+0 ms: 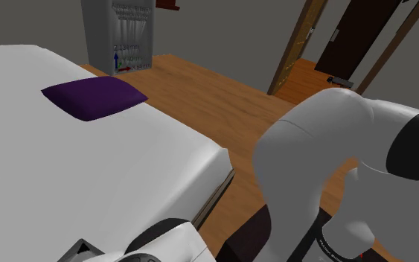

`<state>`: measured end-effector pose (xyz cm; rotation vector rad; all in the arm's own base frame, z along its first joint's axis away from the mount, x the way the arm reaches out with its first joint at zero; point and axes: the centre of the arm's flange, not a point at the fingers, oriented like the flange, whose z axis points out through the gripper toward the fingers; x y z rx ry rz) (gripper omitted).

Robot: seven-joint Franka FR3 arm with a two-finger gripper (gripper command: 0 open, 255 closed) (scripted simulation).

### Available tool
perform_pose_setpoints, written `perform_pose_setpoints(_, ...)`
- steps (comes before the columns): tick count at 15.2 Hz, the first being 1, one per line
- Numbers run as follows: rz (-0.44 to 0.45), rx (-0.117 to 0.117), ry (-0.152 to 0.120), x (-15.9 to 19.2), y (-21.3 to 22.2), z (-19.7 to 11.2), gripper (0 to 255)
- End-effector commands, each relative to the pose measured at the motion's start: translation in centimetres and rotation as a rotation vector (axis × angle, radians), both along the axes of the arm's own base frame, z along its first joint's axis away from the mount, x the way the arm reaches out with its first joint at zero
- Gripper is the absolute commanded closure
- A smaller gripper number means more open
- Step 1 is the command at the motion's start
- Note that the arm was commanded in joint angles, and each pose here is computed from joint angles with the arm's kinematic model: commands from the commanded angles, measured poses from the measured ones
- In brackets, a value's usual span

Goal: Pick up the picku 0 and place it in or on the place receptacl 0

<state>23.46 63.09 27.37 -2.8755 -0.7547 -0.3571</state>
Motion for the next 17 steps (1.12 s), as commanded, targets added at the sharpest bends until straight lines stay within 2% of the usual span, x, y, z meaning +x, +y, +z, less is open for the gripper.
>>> perform_pose_setpoints(1, 0.004, 0.001, -0.002, 0.2, 0.3, -1.0, 0)
perform_pose_setpoints(4, 0.004, 0.001, -0.002, 0.6, 0.7, -2.8, 0)
perform_pose_setpoints(12, 0.004, 0.001, -0.002, 0.6, 0.7, -2.8, 0)
perform_pose_setpoints(13, 0.004, 0.001, -0.002, 0.6, 0.7, -2.8, 255)
perform_pose_setpoints(17, 0.004, 0.001, -0.002, 0.6, 0.7, -2.8, 255)
